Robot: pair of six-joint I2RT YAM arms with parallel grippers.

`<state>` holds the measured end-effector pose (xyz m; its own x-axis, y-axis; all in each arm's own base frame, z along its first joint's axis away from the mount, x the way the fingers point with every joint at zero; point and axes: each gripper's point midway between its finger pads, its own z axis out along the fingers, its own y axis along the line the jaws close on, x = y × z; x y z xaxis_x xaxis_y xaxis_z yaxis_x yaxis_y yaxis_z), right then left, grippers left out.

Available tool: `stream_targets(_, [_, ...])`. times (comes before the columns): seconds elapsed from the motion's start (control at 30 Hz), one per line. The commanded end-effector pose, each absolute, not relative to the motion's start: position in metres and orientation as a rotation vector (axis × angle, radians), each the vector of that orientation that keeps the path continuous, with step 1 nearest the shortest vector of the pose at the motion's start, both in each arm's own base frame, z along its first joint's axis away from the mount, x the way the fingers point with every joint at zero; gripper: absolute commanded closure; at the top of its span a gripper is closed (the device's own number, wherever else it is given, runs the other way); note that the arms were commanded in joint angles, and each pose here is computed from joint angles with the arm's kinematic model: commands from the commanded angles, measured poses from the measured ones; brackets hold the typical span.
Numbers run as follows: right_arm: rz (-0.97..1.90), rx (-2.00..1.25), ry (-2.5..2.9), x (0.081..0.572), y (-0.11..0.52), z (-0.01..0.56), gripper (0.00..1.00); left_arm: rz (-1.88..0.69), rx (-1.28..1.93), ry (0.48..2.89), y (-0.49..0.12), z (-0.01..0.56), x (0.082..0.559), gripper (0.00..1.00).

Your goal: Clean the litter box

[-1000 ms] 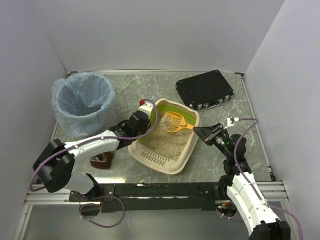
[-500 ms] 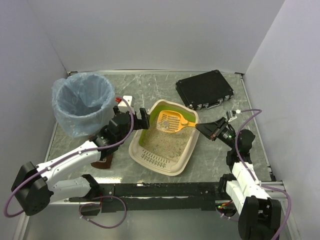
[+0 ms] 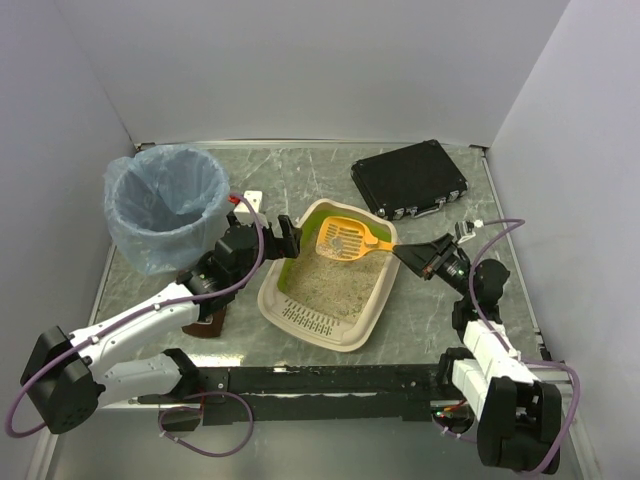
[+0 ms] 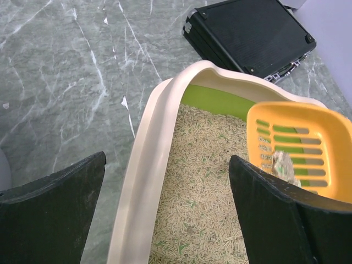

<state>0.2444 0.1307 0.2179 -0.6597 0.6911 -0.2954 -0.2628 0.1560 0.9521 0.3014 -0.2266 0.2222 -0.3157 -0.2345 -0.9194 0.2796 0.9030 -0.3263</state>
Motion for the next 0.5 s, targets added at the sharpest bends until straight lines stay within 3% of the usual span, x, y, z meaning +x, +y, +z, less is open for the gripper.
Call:
stream_targets(0.0, [1.622, 0.301, 1.669, 0.243, 0.131, 0.235, 1.00, -0.550, 0.009, 1.786, -0.229, 0.238, 0.303, 0.03])
stream_targets(0.13, [1.510, 0.446, 1.568, 0.268, 0.127, 0.230, 1.00, -0.556, -0.033, 1.746, -0.221, 0.239, 0.301, 0.03])
stream_targets(0.2, [1.594, 0.315, 1.640, 0.255, 0.151, 0.235, 1.00, -0.575, -0.036, 1.750, -0.223, 0.241, 0.299, 0.03])
stream_targets(0.33, [1.640, 0.500, 1.633, 0.256, 0.124, 0.223, 1.00, -0.523, -0.052, 1.771, -0.213, 0.239, 0.298, 0.03])
stream_targets(0.47, [1.659, 0.409, 1.671, 0.248, 0.137, 0.227, 1.00, -0.546, -0.032, 1.768, -0.215, 0.241, 0.295, 0.03])
